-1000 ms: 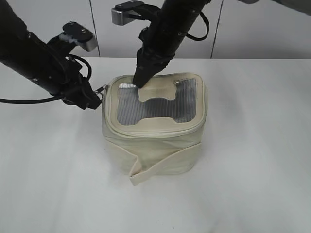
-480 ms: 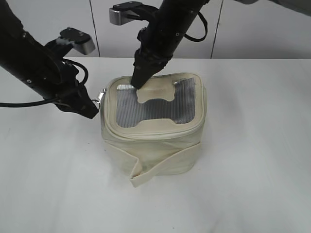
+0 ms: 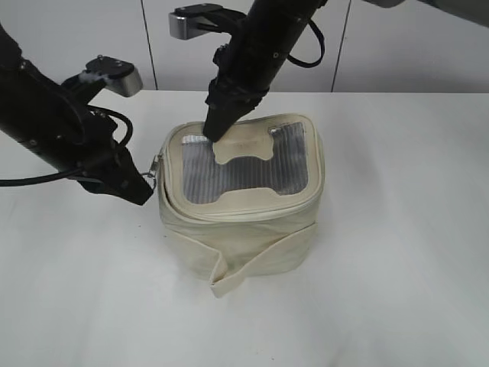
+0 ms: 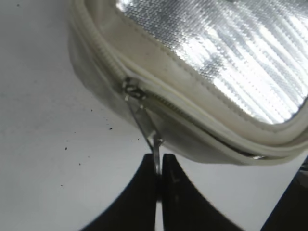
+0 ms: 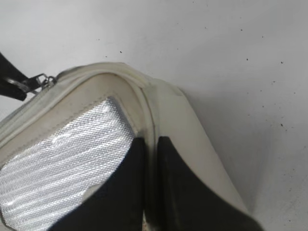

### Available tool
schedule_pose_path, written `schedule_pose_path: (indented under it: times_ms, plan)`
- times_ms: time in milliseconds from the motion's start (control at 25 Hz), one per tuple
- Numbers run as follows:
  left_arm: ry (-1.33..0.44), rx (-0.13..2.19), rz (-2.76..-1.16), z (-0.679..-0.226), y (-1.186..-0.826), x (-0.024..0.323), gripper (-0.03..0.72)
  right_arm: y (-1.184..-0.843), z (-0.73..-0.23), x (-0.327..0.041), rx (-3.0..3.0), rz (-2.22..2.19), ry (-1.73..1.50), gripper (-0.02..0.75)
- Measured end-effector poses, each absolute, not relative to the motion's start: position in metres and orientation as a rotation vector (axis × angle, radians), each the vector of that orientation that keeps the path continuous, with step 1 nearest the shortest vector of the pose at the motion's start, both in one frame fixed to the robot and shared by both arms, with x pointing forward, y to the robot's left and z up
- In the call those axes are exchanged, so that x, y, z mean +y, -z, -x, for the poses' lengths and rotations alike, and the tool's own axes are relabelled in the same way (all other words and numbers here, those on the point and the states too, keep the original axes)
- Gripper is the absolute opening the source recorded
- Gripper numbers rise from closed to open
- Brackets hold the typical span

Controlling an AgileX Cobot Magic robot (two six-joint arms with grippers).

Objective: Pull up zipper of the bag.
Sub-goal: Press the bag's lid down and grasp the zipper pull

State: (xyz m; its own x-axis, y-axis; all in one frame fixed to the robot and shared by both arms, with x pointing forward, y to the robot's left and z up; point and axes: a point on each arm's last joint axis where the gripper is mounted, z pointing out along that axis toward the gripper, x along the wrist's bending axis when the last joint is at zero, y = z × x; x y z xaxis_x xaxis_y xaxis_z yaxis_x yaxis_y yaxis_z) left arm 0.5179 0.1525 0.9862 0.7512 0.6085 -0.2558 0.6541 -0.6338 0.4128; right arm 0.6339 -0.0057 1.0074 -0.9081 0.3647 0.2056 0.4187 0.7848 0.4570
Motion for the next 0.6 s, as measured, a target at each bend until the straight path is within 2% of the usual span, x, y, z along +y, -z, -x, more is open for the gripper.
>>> schedule_pose_path:
  times_ms: [600]
  plan:
    - [0.176,0.906,-2.492,-0.488,-0.992,0.129,-0.003,-1.007,-0.632,-0.003,-2.860,0.643,0.763,0.045]
